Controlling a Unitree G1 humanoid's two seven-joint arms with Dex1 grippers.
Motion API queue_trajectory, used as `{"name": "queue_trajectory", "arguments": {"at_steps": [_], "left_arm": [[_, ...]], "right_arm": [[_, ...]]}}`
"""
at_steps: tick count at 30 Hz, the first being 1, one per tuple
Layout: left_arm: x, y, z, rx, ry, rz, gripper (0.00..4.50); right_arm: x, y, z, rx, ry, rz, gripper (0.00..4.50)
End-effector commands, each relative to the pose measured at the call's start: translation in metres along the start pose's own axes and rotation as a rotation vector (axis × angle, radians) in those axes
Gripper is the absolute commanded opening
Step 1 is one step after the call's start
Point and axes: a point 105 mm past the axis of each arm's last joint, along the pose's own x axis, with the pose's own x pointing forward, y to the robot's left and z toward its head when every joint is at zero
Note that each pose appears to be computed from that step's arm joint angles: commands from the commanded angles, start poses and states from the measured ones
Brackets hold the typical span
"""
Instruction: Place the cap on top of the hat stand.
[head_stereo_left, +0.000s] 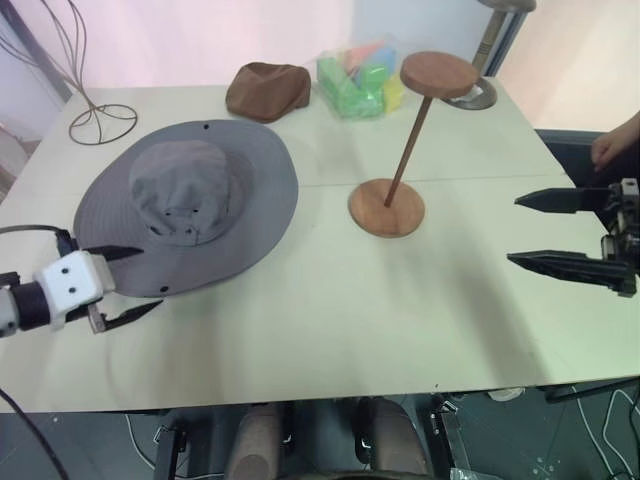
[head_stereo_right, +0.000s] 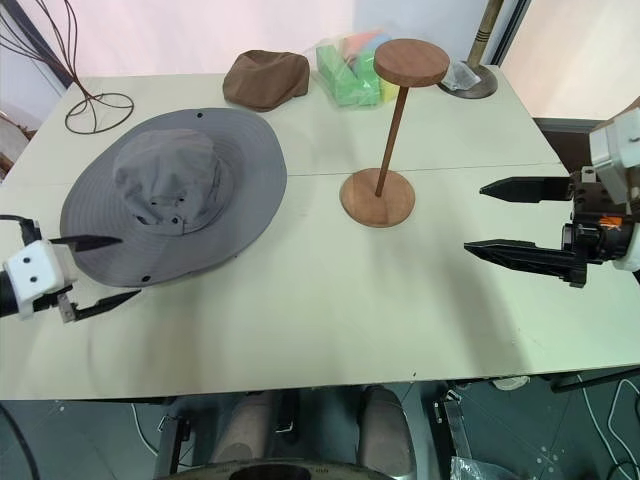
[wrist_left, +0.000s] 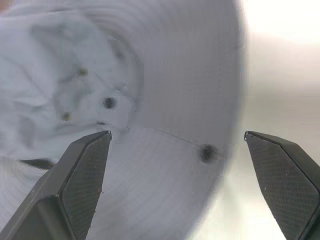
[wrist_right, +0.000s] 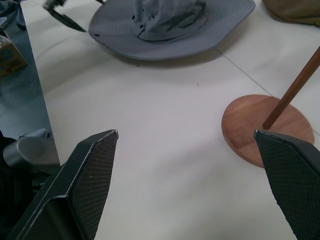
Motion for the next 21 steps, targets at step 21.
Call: {"name": "queue_trajectory", "arguments": {"at_steps": [21], "left_arm": [[0.071, 0.034, -0.024, 0.528, 0.025, 0.522, 4.49]], "right_arm": [[0.007, 0.019, 0.027, -0.102, -0.011, 0.097, 4.44]]}}
